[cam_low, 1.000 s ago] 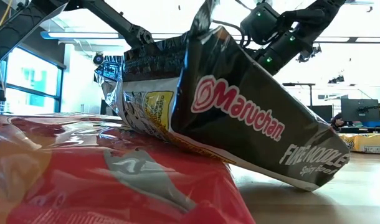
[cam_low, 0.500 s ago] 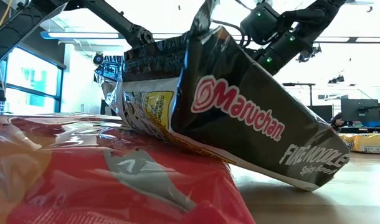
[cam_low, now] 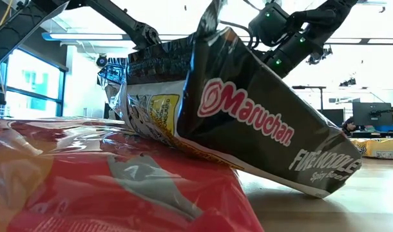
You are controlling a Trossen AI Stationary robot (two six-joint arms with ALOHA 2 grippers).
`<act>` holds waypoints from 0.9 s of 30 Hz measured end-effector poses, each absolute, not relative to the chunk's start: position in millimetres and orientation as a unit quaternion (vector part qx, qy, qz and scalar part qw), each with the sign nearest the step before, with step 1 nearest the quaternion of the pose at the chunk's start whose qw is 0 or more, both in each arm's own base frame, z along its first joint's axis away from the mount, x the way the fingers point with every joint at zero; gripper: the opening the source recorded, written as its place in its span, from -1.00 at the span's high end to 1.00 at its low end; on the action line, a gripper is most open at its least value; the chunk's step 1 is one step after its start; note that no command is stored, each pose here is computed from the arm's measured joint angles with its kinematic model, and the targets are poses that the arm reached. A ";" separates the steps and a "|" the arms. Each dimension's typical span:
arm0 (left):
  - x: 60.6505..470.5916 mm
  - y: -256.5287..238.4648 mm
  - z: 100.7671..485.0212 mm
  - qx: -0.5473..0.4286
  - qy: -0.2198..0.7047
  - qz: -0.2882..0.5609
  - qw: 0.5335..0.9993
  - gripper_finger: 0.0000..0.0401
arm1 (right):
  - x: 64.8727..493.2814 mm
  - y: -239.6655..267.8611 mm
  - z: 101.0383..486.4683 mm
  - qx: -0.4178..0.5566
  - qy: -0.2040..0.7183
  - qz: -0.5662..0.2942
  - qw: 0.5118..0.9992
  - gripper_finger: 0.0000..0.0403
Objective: Sort Maruchan noodles
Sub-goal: Put the middle black noodle pack into the gray bin
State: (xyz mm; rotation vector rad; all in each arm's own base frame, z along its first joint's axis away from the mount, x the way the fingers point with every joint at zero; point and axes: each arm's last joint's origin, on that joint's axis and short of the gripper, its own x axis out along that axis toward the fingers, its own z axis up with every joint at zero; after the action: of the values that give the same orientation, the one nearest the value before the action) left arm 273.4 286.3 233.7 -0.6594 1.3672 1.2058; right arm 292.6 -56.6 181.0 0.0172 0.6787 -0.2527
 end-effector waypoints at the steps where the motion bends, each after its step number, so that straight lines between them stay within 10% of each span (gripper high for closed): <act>1: 272.7 286.2 237.7 -0.270 0.589 0.512 0.565 0.06 | 292.6 -56.6 181.0 0.007 0.332 -0.123 0.935 1.00; 14: 311.6 264.5 267.2 -0.117 0.636 0.292 0.704 0.22 | 292.7 -56.1 181.0 0.010 0.332 -0.115 0.936 1.00; 27: 327.0 267.2 202.8 -0.016 0.713 0.178 0.678 0.97 | 292.7 -56.0 181.0 0.010 0.332 -0.115 0.936 1.00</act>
State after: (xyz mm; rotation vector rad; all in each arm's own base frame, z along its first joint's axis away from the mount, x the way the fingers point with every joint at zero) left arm 327.0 267.2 202.8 -0.0359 1.6026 0.4000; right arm 292.7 -56.0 181.0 0.0208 0.6782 -0.2341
